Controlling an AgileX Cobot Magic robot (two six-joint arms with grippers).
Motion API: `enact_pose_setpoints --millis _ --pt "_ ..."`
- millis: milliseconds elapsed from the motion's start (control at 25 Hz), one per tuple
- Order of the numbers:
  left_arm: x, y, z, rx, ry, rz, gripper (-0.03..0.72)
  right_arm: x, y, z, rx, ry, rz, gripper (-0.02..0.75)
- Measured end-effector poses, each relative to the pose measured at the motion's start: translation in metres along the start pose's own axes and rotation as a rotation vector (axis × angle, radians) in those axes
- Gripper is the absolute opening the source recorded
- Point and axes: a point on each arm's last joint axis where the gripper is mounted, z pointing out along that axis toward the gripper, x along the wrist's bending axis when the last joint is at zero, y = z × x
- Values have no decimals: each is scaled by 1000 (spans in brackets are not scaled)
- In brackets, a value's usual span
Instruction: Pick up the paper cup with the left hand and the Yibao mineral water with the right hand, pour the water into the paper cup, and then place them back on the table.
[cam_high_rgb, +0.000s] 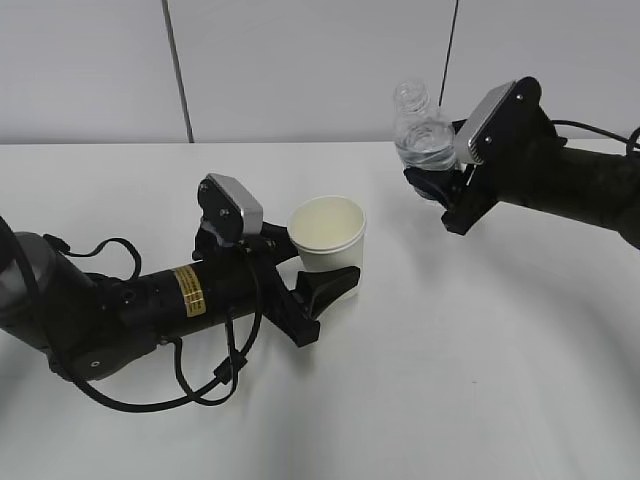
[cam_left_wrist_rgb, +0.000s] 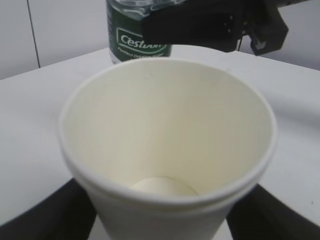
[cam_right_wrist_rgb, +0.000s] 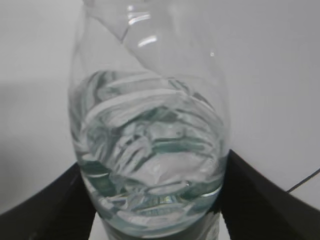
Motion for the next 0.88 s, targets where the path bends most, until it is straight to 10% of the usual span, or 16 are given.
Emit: enact_pose_setpoints --millis 880 --pt "12 16 20 18 -17 8 468 -13 17 10 -33 63 -292 510"
